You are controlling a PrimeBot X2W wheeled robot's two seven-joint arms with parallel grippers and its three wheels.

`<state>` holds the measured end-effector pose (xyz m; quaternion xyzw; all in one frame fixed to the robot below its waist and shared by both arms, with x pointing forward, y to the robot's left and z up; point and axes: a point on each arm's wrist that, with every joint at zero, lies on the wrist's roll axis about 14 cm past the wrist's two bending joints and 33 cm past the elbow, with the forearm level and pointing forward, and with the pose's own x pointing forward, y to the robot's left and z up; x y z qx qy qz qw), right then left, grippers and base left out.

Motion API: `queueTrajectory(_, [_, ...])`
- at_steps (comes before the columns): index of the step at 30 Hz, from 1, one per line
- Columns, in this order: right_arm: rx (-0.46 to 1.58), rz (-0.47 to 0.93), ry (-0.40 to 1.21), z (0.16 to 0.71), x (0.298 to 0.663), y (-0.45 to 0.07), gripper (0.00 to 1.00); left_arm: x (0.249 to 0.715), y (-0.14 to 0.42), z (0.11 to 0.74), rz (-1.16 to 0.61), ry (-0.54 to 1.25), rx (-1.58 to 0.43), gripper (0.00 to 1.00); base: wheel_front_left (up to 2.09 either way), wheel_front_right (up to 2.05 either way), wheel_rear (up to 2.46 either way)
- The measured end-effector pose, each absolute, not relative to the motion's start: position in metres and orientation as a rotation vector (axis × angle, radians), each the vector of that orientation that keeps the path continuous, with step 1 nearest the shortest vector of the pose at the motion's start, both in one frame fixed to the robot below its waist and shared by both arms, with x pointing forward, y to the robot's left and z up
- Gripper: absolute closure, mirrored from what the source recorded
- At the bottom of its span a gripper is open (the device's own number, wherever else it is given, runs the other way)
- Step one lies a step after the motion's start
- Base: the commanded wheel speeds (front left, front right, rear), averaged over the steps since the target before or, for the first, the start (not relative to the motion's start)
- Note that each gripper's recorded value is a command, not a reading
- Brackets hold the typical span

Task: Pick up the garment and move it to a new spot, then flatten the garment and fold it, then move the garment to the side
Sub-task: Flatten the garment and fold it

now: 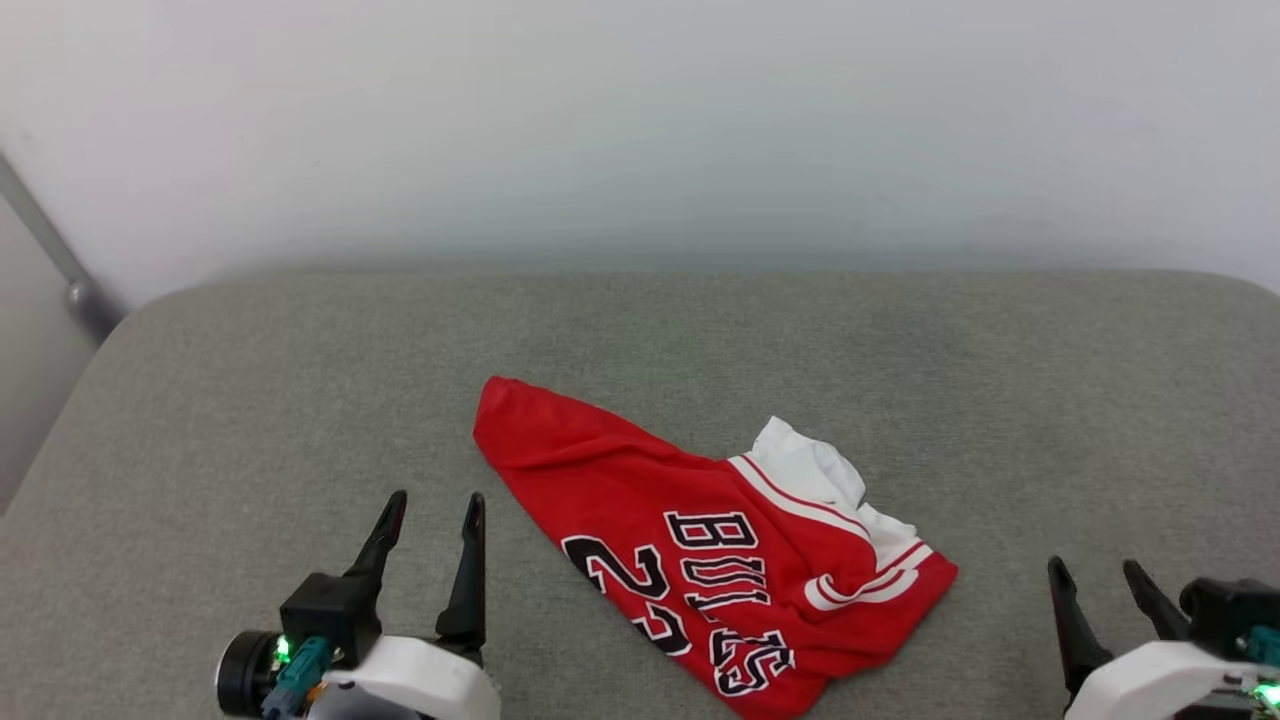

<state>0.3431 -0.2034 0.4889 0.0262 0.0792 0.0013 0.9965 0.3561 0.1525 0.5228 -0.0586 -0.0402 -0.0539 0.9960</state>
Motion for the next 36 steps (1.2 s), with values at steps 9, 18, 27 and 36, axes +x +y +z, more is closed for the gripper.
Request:
queueTrajectory(9, [0.083,0.098,0.6,0.431,0.375,-0.186,0.0,0.375,0.15,0.533,-0.11,-0.117,-0.126,0.0,0.0,0.0,0.0])
queueTrajectory(18, [0.004,0.313,0.92,0.389,0.403,-0.139,0.0,0.395,0.161,0.513,-0.069,-0.072,-0.139,0.0,0.0,0.0,0.0])
queueTrajectory(27, [0.001,0.364,1.032,0.367,0.401,-0.129,1.0,0.4,0.17,0.504,-0.035,-0.051,-0.142,0.0,0.0,0.0,0.0])
queueTrajectory(36, [-0.039,0.186,0.669,0.447,0.44,-0.194,1.0,0.401,0.159,0.506,-0.072,-0.06,-0.145,0.0,0.0,0.0,0.0])
